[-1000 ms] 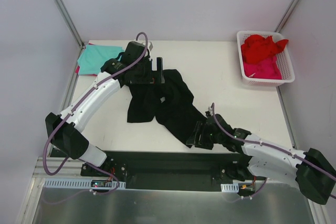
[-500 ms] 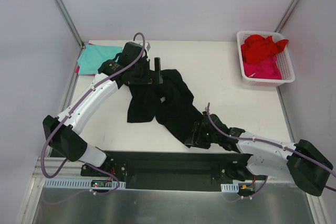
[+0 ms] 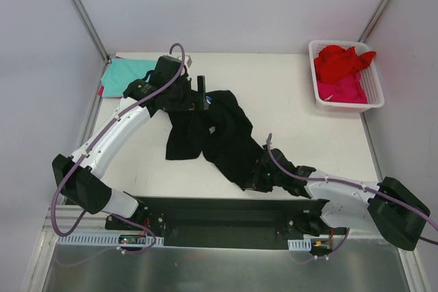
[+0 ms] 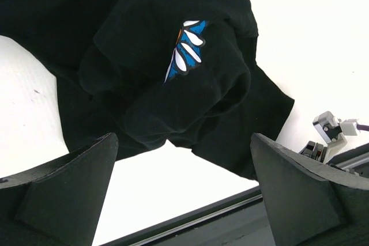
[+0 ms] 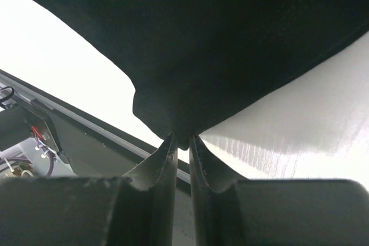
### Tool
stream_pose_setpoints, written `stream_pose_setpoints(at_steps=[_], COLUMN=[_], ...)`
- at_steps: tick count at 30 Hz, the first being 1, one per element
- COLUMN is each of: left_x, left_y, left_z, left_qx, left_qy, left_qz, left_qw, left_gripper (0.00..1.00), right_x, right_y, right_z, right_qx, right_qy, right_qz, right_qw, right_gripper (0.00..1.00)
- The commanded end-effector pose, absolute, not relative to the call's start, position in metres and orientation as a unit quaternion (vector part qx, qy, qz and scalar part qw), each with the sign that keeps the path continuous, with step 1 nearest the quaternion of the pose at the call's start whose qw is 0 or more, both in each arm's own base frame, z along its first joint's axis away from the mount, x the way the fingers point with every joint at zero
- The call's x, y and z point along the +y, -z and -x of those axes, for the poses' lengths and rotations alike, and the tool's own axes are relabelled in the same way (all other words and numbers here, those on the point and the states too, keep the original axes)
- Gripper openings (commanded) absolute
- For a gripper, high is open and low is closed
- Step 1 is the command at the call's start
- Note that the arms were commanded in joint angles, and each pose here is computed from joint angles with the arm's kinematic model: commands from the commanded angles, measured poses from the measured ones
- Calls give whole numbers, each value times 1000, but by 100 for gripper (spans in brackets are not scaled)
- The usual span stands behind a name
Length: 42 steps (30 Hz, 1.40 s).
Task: Fold and stack the t-shirts
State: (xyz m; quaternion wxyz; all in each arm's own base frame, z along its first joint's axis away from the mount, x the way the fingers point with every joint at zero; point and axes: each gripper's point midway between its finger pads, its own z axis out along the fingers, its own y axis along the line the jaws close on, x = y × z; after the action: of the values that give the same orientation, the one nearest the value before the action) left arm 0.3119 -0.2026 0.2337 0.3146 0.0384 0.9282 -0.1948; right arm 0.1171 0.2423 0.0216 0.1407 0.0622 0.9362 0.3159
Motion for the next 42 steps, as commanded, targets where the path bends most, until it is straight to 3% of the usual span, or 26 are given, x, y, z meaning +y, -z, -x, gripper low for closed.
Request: stream_pose_setpoints(at_steps=[1,7,13,19,26,32,34,37,38,40,42], left_x=[-197,-196,-198,-198,-203,-203,-202,-201,-201,-202,-203], left_y=[-243,-239,-232,-230,-231,-229,-231,-233,-234,-236,-236], left_z=[-308,-305,-305,-304,-303,-299,-298,-295,-295,-293,-291], left_qx=[923,925,926,926,926,926,924,923,922,922,921], left_qy=[196,196,200,201,214,217,217,220,223,227,231], left_qz=[-41,-38,-35,-34,-33,-34,-34,-34,-33,-31,-30], left_qw=[329,324,317,317,310,308,311,313,314,313,312], left_gripper=[99,99,99,99,99,99,99,99,99,99,99], right_x=[240,218,187,141,109,121,134,158,155,171,166], right_y=[-26,-28,-59,-138,-270,-393,-440,-504,-551,-578,-637], right_z=[-124,-127,-138,-164,-213,-254,-258,-261,-252,-258,-236], right_qx=[934,946,950,928,853,745,698,625,586,563,506], right_qy=[-309,-254,-174,-72,26,-45,-88,-142,-164,-198,-248], right_qz=[-66,-51,-12,35,83,66,110,158,154,175,164], right_qw=[165,195,259,363,515,662,702,751,779,783,809], right_gripper=[13,1,1,1,1,1,1,0,0,0,0])
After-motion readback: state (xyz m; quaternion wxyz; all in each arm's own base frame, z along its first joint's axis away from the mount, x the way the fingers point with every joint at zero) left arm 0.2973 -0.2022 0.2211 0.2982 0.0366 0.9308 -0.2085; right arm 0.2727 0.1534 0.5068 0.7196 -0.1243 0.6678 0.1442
